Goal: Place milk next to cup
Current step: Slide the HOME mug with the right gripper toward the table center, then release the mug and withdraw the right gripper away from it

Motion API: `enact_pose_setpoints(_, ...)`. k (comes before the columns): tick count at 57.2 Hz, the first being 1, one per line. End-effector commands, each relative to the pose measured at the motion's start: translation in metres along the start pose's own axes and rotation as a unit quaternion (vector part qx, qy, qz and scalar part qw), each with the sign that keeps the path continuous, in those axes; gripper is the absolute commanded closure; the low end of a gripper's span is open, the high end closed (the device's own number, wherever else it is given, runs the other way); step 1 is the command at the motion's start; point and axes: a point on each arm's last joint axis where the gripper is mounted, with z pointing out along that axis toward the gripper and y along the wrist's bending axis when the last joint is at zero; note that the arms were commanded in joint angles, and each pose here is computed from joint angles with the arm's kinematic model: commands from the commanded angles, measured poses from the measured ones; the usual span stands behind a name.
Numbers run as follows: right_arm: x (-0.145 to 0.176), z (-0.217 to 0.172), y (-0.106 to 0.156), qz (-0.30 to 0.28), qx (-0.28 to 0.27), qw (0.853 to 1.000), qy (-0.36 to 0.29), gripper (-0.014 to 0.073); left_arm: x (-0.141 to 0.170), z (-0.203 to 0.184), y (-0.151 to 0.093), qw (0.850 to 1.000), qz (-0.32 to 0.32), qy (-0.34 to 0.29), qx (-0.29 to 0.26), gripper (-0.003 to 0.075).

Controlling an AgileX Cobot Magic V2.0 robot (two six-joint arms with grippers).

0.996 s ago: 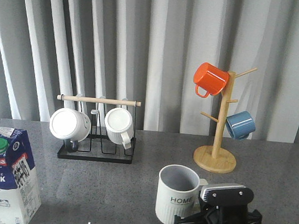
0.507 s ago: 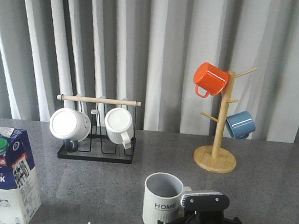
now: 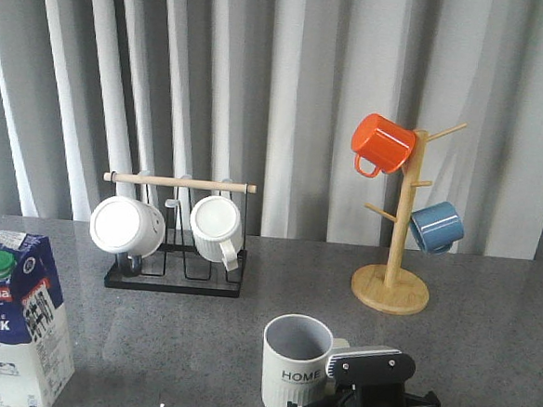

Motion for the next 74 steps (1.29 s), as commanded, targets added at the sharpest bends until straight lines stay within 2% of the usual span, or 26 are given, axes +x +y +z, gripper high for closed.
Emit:
enact_pose_setpoints(1,-0.03,-0.002,0.0,0.001,0.003,0.997,-0.078,0.0559,-0.019,0.001,-0.002,0.998,-0.008,-0.057,0.006,0.0197)
enact_pose_setpoints(32,-0.026,-0.003,0.003,-0.002,-0.006,0.998,-0.062,0.0412,-0.019,0.001,-0.002,0.998,-0.008,-0.057,0.006,0.0197)
enact_pose_setpoints(38,-0.026,-0.006,0.007,-0.018,-0.008,0.998,-0.064,0.039,-0.019,0.001,-0.002,0.998,-0.008,-0.057,0.006,0.0197)
enact_pose_setpoints(45,-0.029,-0.01,0.009,-0.033,-0.004,0.996,-0.078,0.038,-0.019,0.001,-0.002,0.998,-0.008,-0.057,0.006,0.0197)
enact_pose_setpoints(55,-0.024,-0.024,-0.001,-0.017,0.012,0.997,-0.074,0.0377,-0.019,0.001,-0.002,0.998,-0.008,-0.057,0.006,0.0197)
enact_pose_setpoints(74,-0.031,-0.065,-0.011,-0.034,-0.029,0.994,-0.1,0.0372,-0.019,0.001,-0.002,0.998,-0.008,-0.057,0.006,0.0197)
